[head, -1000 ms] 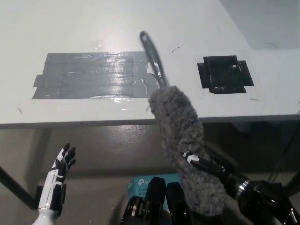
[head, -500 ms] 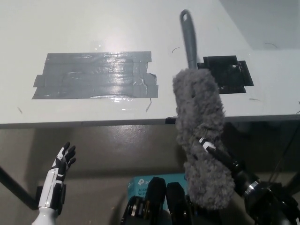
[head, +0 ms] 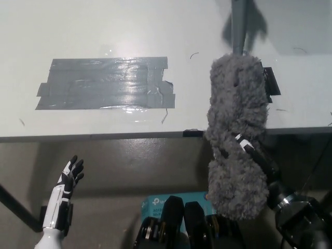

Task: A grey duster is kept infront of the robot in the middle of the table and the robot extends its right arm to grab the duster, picks it up and hands it to a person

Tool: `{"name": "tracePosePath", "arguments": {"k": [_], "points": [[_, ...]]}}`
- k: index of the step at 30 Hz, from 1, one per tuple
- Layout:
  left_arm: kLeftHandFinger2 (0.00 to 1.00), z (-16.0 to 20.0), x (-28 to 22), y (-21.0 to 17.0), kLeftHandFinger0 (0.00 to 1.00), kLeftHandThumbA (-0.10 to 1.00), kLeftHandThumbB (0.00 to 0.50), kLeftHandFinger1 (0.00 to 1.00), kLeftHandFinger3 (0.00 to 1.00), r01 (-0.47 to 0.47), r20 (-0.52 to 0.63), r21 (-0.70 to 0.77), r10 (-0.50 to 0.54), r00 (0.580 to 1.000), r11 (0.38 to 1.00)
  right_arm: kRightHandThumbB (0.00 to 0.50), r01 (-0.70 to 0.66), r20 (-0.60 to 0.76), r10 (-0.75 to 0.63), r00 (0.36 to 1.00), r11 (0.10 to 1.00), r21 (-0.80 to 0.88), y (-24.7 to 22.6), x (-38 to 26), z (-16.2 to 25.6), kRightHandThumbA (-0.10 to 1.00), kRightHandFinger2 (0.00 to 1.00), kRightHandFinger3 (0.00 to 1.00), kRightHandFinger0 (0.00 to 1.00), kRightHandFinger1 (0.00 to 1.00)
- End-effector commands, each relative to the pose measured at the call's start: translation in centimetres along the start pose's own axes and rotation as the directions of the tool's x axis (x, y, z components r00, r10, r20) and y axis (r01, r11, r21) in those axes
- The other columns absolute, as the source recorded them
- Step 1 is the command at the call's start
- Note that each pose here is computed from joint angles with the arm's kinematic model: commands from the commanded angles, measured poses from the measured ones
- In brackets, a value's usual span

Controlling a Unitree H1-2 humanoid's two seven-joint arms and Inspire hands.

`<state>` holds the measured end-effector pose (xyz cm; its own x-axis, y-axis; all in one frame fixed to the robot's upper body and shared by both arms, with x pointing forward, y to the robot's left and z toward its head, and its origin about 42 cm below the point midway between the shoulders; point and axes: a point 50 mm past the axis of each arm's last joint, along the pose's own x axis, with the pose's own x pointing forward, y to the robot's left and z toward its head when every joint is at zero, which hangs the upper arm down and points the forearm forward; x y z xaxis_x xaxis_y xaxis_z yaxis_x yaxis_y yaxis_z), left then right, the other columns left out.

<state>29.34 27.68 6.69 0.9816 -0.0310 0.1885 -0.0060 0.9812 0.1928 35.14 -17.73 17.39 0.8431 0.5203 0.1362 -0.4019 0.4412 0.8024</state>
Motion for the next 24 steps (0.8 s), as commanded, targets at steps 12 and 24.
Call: {"name": "tracePosePath", "arguments": {"k": [12,24], "points": [[1.0,1.7,1.6,1.2,1.0,1.0,0.32,1.0,1.0,-0.018,0.099,0.047,0.013,0.995,0.999,0.111,-0.072,-0.088,0.082,0.993,0.991,0.11,4.7,2.0,2.2,-0.1,0.89,1.0,0.0,0.48],[1.0,1.9,1.9,1.2,1.0,1.0,0.326,1.0,1.0,-0.006,0.103,0.047,0.001,0.995,0.999,0.135,-0.015,-0.229,0.032,0.973,0.997,0.079,4.1,3.0,-0.1,-0.1,0.9,1.0,0.0,0.5]]}}
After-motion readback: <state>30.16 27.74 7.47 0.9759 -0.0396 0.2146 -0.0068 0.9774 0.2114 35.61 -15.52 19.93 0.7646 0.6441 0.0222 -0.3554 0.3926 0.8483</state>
